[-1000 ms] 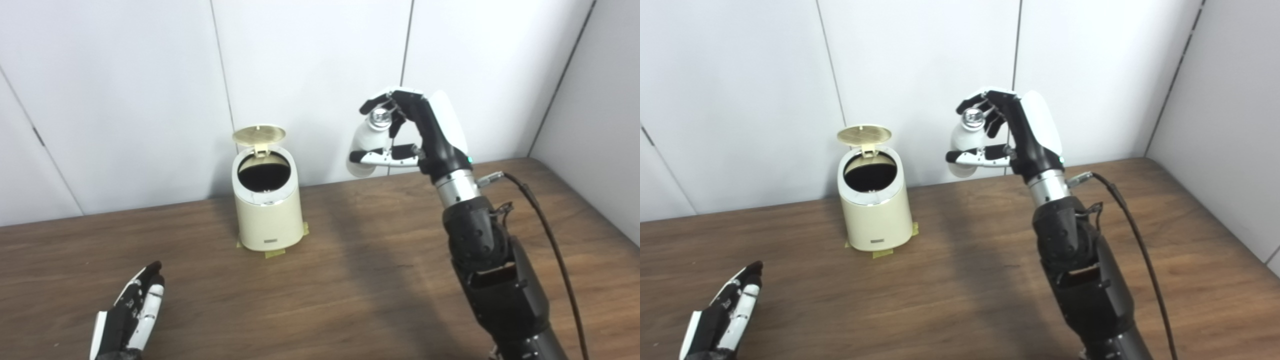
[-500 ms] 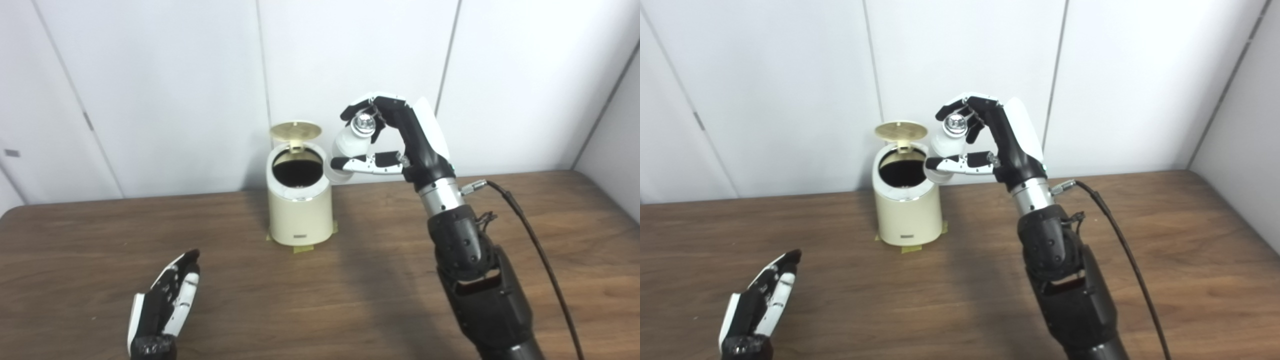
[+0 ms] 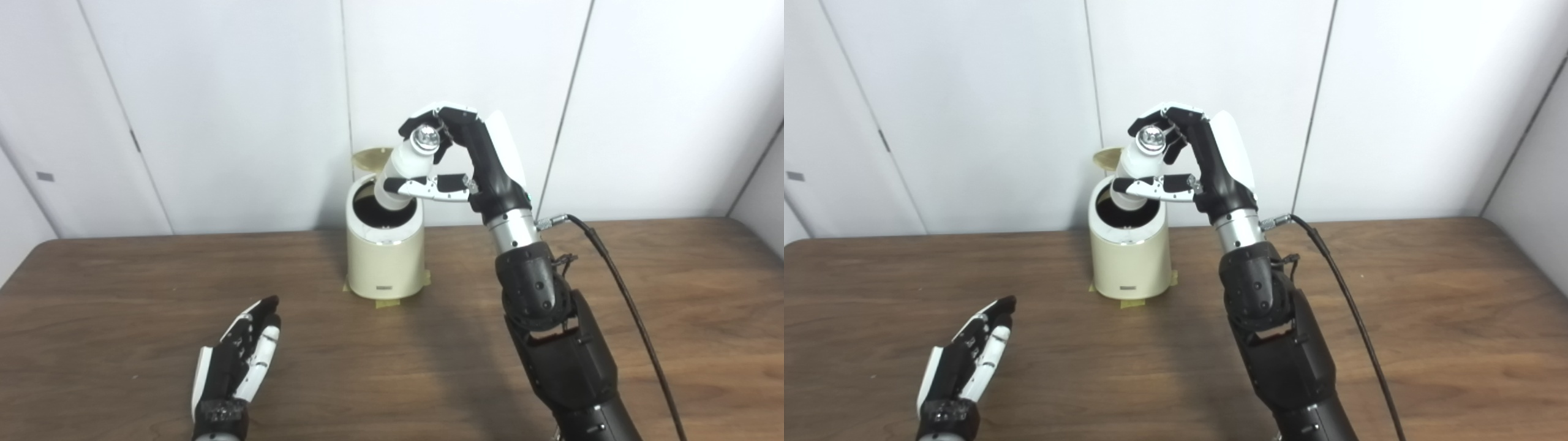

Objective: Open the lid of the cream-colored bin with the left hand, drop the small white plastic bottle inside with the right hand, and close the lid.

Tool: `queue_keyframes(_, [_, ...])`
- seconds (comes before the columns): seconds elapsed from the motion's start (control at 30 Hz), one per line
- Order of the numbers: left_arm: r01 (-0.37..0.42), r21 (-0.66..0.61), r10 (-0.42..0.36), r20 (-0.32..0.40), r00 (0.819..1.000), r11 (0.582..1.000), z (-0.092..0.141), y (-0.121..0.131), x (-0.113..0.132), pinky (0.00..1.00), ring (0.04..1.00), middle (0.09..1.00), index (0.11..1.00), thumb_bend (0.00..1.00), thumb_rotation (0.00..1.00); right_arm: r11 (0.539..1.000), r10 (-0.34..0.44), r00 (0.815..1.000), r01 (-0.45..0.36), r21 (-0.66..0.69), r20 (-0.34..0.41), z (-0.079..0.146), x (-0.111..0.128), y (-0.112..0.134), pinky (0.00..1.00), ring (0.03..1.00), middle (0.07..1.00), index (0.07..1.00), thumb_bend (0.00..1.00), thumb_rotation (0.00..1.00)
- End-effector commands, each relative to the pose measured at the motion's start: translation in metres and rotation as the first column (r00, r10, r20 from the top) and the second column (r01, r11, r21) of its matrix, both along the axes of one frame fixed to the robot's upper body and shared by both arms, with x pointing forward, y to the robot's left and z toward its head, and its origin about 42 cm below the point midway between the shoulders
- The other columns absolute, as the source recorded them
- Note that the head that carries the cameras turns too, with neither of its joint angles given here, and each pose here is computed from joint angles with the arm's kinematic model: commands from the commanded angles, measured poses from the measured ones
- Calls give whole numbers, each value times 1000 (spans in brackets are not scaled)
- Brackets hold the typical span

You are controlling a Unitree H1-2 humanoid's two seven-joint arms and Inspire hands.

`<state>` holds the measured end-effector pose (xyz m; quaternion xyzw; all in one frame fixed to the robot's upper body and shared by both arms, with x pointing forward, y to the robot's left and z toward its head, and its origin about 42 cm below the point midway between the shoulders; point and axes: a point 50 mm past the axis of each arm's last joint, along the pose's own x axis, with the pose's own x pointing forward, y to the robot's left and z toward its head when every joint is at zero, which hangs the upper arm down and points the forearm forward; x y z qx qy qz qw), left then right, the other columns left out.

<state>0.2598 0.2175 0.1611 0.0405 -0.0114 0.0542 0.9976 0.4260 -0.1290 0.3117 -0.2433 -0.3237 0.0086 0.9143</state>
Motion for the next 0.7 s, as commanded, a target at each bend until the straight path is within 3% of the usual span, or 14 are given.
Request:
queue_keyframes(0.0, [-9, 0, 9, 57, 998, 1000, 6, -6, 0, 945, 920, 887, 833, 454, 607, 999, 30, 992, -34, 32, 122, 30, 3, 11, 330, 396, 502, 515, 516, 0])
queue_keyframes(0.4, [-13, 6, 13, 55, 998, 1000, 9, -11, -2, 940, 904, 874, 831, 480, 646, 993, 44, 992, -56, 105, 119, 18, 20, 21, 334, 393, 495, 520, 515, 0])
queue_keyframes(0.67, [-9, 1, 9, 65, 998, 1000, 11, -12, -4, 935, 909, 872, 836, 481, 647, 998, 15, 979, -27, 58, 205, 4, 30, 25, 328, 417, 505, 517, 499, 0])
